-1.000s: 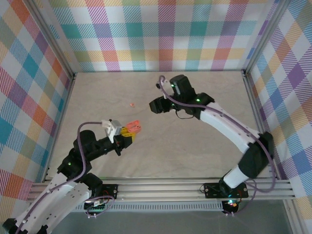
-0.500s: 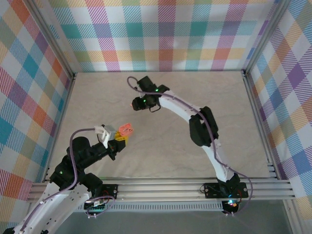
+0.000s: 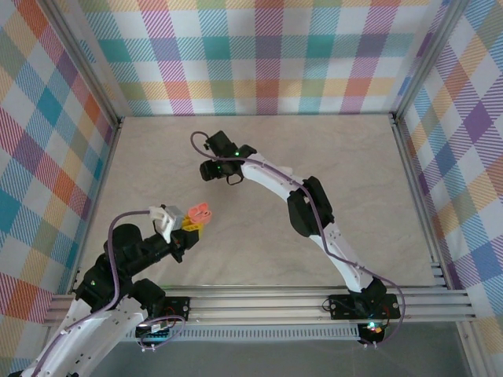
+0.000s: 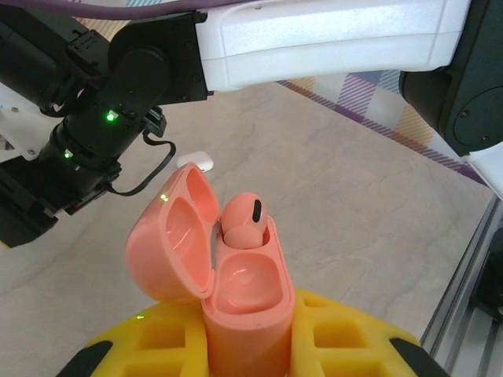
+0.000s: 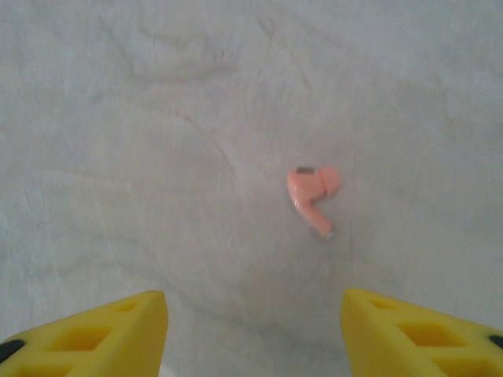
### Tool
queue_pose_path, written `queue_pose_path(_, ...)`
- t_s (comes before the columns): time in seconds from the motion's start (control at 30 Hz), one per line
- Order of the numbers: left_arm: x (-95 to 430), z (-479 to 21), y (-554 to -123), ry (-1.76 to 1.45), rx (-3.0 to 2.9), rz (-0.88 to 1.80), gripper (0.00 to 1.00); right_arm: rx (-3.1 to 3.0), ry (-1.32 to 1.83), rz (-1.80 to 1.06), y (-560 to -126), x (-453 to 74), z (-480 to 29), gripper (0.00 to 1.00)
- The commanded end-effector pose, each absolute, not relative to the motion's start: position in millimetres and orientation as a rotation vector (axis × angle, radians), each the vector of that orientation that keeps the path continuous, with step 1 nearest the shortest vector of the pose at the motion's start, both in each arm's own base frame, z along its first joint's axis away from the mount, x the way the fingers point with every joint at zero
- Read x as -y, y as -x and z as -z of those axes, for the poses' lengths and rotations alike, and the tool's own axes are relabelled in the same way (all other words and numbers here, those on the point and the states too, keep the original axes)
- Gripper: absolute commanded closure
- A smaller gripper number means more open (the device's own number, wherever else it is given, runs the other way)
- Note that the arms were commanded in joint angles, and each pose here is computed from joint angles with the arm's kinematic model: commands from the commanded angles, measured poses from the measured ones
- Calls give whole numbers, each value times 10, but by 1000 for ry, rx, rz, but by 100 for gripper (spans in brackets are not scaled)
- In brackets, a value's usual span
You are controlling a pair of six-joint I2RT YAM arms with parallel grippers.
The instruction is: Insert wireless bluetooth earbuds into charging case
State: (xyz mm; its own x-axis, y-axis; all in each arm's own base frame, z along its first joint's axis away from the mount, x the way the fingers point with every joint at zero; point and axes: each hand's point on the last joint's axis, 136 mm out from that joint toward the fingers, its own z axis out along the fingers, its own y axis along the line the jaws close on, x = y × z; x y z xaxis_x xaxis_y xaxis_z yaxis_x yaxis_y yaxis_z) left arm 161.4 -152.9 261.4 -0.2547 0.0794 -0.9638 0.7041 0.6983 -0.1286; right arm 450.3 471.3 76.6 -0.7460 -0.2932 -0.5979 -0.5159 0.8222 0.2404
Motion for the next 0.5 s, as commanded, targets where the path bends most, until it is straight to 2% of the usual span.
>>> queue_pose_path(0.0, 1481, -2708, -1611, -622, -1721, 647, 93, -2370, 549, -565, -4721, -4824, -758, 37)
queue_pose_path(0.47, 1458, -2729, -1548, -635, -1715, 647, 93, -2288, 544, -845, -4886, -5203, -646, 33)
